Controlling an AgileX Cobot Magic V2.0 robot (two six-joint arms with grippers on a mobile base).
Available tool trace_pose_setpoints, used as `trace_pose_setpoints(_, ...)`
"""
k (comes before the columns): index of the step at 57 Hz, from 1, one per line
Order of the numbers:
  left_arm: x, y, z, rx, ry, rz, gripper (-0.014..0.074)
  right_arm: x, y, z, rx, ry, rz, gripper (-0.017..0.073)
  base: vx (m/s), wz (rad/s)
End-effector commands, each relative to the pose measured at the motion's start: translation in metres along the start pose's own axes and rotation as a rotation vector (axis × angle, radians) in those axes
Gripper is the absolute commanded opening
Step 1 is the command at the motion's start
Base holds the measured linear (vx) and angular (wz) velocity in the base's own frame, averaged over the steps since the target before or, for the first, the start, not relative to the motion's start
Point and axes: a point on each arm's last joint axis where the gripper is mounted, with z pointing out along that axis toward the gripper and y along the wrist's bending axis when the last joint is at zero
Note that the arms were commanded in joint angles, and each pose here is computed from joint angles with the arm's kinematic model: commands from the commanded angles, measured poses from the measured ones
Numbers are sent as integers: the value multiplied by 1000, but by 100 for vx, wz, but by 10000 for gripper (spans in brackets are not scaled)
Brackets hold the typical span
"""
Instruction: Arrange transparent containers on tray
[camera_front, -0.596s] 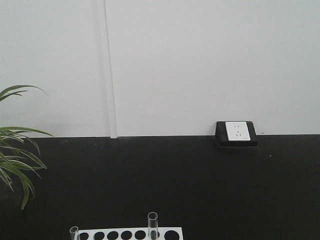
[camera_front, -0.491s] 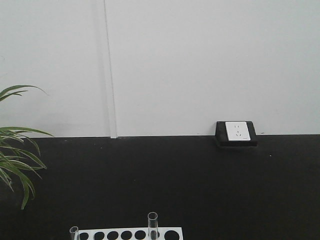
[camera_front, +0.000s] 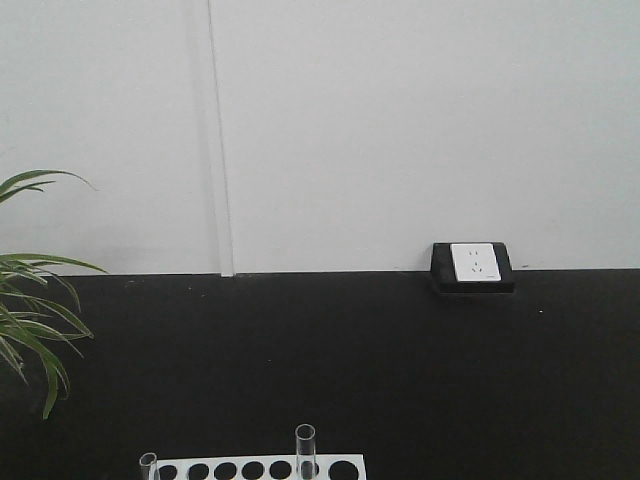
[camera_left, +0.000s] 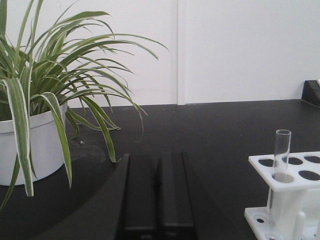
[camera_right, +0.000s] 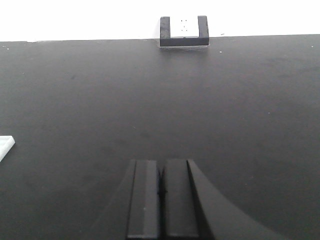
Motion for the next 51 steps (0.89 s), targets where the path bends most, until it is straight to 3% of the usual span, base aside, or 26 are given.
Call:
trace_pose_setpoints(1, 4, 0, 0, 4, -60, -9, -6, -5, 1, 0, -4, -79, -12, -11, 0, 0)
trace_pose_setpoints(21, -1, 0, 0, 9, -119, -20, -6, -7, 1, 0, -3, -105, -28, -11, 0, 0)
trace_pose_setpoints(31, -31, -2, -7, 37, -365, -67, -6, -27, 4, -5, -34, -334, -37, -11, 0, 0)
trace_pose_setpoints(39, -58, -4, -14, 47, -457, -65, -6, -51, 7, -16, -71, -599, -28, -11, 0, 0)
trace_pose_setpoints(45, -87, -7, -22, 48, -470, -36, -6, -77, 6, -29, -74, -654, 35, -11, 0, 0)
trace_pose_setpoints(51, -128, -10, -30, 31, -442, 43, -6, -111, 4, -41, -40, -568, -8, -11, 0, 0)
